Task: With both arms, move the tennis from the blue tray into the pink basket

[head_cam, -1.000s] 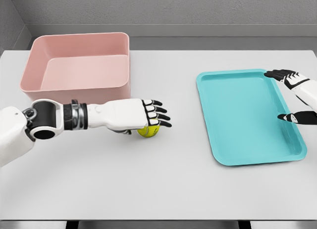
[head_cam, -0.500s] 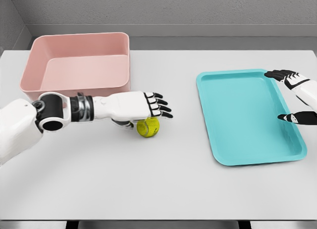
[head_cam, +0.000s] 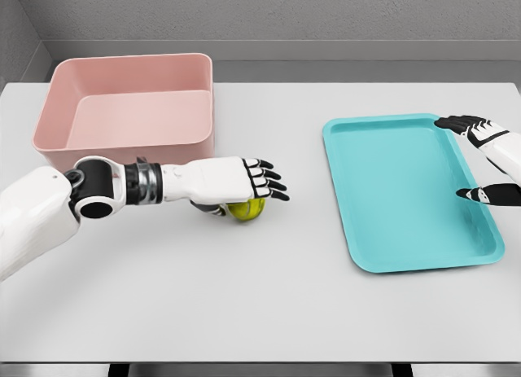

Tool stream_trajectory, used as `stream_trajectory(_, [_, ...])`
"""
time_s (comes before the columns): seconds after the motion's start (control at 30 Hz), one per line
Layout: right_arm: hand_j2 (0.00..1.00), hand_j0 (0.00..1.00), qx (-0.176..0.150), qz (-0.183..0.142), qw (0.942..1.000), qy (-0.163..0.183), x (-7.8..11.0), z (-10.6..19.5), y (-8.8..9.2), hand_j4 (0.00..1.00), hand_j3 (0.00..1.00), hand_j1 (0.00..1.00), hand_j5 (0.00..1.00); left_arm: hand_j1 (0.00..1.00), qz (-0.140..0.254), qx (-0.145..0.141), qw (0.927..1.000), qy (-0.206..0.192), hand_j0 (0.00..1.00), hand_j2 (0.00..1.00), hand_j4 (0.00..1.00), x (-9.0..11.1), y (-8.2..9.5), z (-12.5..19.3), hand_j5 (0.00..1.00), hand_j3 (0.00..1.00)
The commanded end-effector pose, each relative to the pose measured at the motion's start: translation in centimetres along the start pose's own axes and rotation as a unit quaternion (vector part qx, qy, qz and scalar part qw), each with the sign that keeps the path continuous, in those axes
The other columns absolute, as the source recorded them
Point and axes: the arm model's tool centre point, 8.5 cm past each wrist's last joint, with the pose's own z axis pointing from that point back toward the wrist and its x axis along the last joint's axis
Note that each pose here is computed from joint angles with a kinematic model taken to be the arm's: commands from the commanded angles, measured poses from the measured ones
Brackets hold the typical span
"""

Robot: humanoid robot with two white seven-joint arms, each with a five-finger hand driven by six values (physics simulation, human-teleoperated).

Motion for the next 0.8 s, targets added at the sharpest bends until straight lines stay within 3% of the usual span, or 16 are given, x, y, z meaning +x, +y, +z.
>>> stream_trajectory(0.0, [1.00, 1.00, -0.003, -0.003, 1.0000, -0.001, 0.0, 0.0, -0.1, 1.00, 1.00, 1.00, 1.00, 1.00, 0.004, -0.003, 1.0000, -0.002, 1.00, 1.00, 1.00, 0.1, -0.3, 0.0, 1.00, 1.00])
stream_trajectory(0.13, [1.00, 1.00, -0.003, -0.003, 1.0000, -0.002, 0.1, 0.0, -0.1, 1.00, 1.00, 1.00, 1.00, 1.00, 0.004, -0.004, 1.0000, -0.003, 1.00, 1.00, 1.00, 0.2, -0.3, -0.1, 1.00, 1.00])
stream_trajectory(0.33, [1.00, 1.00, -0.003, -0.002, 1.0000, -0.002, 0.1, 0.0, -0.1, 1.00, 1.00, 1.00, 1.00, 0.91, 0.006, -0.007, 1.0000, -0.002, 0.91, 0.91, 0.91, 0.1, -0.7, 0.0, 0.91, 0.91])
stream_trajectory(0.5, [1.00, 1.00, -0.002, -0.003, 1.0000, -0.002, 0.1, 0.0, 0.0, 1.00, 1.00, 1.00, 1.00, 0.70, 0.011, -0.027, 0.9996, 0.003, 0.70, 0.70, 0.70, -0.1, -1.4, 0.1, 0.70, 0.70])
stream_trajectory(0.77, [1.00, 1.00, -0.003, -0.003, 1.0000, -0.003, 0.2, 0.0, 0.0, 1.00, 1.00, 1.00, 1.00, 0.56, 0.013, -0.042, 0.9990, 0.003, 0.56, 0.56, 0.56, -0.1, -1.7, 0.1, 0.56, 0.56])
